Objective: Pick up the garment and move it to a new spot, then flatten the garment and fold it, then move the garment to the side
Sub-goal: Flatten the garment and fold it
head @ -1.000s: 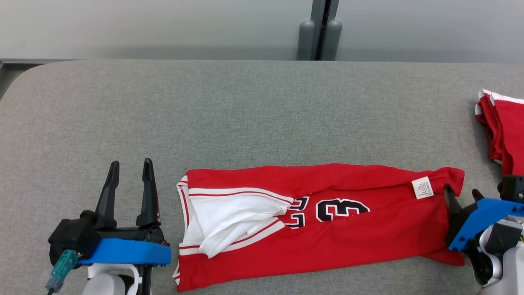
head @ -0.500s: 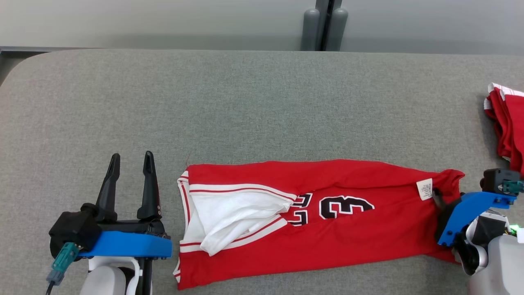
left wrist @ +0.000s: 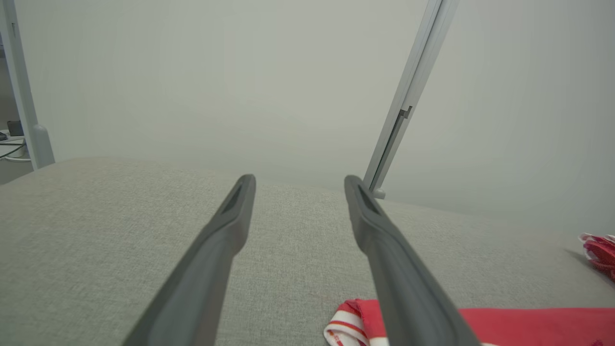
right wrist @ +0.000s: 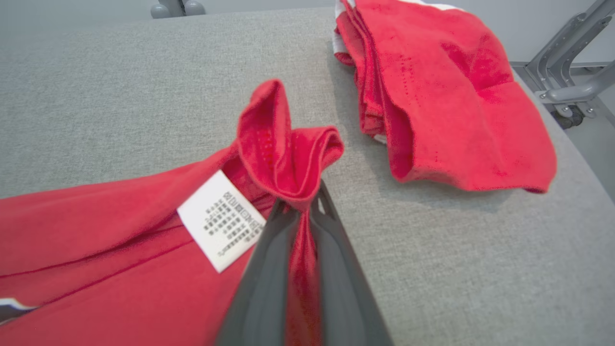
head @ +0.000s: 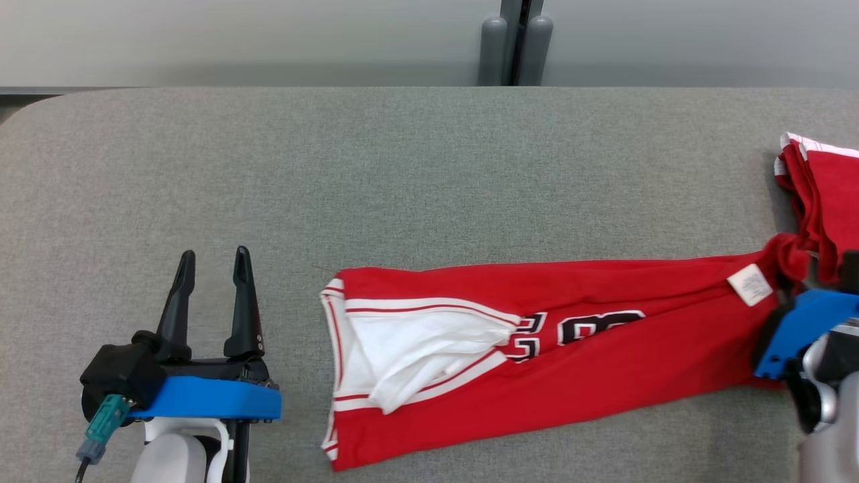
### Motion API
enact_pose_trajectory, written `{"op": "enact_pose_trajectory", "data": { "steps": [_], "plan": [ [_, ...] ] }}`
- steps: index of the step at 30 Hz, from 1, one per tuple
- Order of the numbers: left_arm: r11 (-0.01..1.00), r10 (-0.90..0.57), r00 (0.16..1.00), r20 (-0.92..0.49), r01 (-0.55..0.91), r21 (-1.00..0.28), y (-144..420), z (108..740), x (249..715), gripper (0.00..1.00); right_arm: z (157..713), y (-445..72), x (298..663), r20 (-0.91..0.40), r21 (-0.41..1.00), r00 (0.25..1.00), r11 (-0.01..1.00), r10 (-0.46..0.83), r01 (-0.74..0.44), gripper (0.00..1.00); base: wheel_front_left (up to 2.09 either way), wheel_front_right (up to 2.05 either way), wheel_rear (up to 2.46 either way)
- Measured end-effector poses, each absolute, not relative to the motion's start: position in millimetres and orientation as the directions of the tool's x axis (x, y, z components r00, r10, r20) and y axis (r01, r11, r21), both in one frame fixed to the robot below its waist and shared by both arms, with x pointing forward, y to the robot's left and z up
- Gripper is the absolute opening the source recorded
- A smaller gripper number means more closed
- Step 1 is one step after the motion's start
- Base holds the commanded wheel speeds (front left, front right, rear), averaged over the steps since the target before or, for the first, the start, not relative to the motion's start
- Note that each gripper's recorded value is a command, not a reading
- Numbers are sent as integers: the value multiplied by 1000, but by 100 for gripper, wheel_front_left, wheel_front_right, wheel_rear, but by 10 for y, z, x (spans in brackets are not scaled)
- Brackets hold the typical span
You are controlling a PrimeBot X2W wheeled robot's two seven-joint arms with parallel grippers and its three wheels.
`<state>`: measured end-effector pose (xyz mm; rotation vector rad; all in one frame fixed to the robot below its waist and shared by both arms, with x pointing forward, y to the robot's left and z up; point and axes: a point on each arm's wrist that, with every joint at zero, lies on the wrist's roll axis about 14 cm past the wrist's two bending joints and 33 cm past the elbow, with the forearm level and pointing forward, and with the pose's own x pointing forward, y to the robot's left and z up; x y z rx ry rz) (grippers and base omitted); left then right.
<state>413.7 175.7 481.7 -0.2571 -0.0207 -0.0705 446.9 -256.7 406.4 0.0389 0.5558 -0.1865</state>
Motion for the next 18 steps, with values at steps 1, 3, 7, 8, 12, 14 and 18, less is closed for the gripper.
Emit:
{"op": "enact_pose_trajectory", "data": {
  "steps": [1, 3, 7, 8, 12, 14, 18],
  "plan": [
    [964, -71, 997, 32, 77, -254, 1742, 4825, 4137, 100, 4124, -2630, 4459, -515, -27, 838, 980, -182, 196, 0, 0, 0, 0],
    [963, -80, 996, 36, 86, -256, 1708, 4841, 4135, 100, 4232, -2761, 4413, -493, -50, 842, 974, -216, 221, 0, 0, 0, 0],
    [962, -85, 995, 56, 97, -255, 1689, 4914, 4116, 100, 4488, -3061, 4289, -444, -90, 845, 953, -299, 290, 0, 0, 0, 0],
    [962, -86, 994, 60, 99, -255, 1686, 4929, 4107, 100, 4551, -3103, 4263, -434, -100, 846, 949, -311, 298, 0, 0, 0, 0],
    [962, -90, 993, 72, 106, -254, 1672, 4980, 4059, 100, 4755, -2964, 4233, -409, -128, 868, 960, -281, 250, 0, 0, 0, 0],
    [962, -91, 993, 77, 107, -249, 1674, 4999, 4027, 100, 4821, -2732, 4244, -405, -125, 887, 975, -220, 185, 0, 0, 0, 0],
    [963, -91, 992, 88, 110, -244, 1678, 5044, 3984, 100, 4862, -2065, 4226, -420, -99, 907, 995, -36, -6, 0, 0, 0, 0]
  ]
}}
